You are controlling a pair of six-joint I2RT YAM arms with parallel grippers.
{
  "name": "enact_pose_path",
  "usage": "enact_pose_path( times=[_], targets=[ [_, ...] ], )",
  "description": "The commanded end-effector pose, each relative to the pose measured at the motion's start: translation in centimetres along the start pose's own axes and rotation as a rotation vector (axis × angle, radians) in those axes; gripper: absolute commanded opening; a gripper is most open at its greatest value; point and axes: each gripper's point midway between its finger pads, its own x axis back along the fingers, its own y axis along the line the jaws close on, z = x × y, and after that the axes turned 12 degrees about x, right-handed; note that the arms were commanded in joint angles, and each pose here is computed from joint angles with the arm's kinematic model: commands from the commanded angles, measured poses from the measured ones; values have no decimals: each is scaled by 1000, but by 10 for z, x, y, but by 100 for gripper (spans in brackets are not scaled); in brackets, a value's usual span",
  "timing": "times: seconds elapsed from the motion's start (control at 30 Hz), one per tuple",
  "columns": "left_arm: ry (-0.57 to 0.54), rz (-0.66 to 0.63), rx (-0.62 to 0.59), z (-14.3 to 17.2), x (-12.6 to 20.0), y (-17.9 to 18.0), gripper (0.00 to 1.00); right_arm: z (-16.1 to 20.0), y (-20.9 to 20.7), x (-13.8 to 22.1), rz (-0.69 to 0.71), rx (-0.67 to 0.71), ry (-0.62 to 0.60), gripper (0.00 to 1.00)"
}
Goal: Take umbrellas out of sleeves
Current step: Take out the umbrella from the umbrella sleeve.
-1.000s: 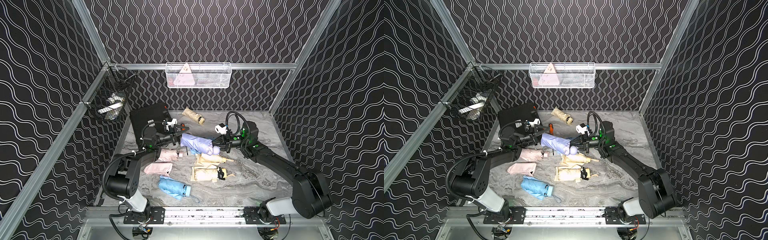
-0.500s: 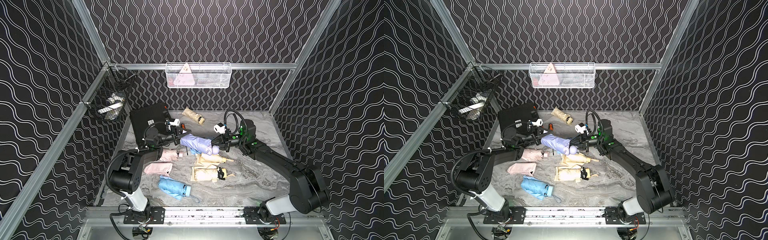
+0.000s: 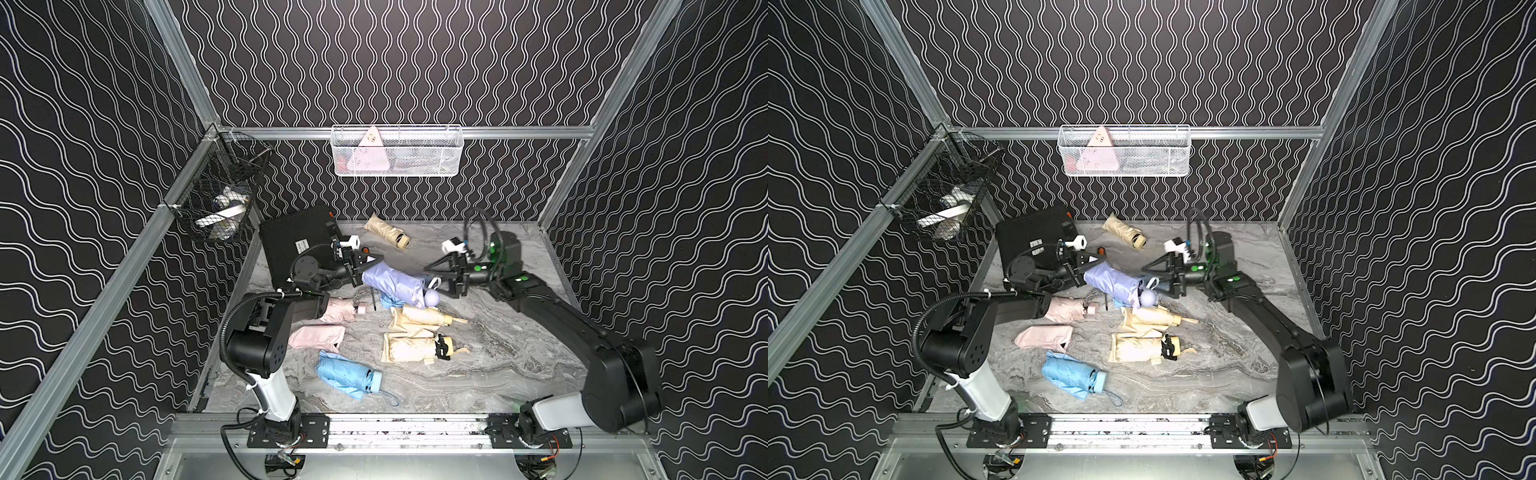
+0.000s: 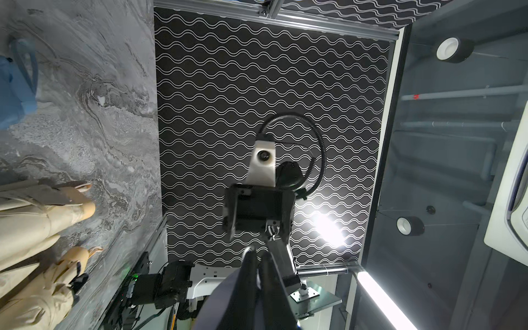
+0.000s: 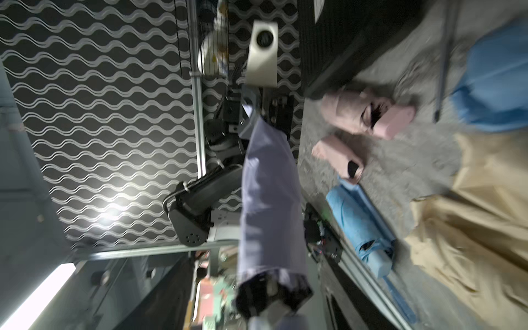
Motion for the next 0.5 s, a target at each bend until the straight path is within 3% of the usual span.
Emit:
enact_pose_path(
  times=[0.0, 0.23, 0.47],
  targets=[
    [27, 34, -16, 6, -3, -15, 0, 15, -26, 13, 128, -51, -32, 72],
    [34, 38, -21, 9, -5, -17, 0, 44, -31, 14, 117, -186, 11, 63],
    [32, 45, -20, 10, -7, -17, 0, 79, -24, -19, 59, -229, 59, 61]
  ],
)
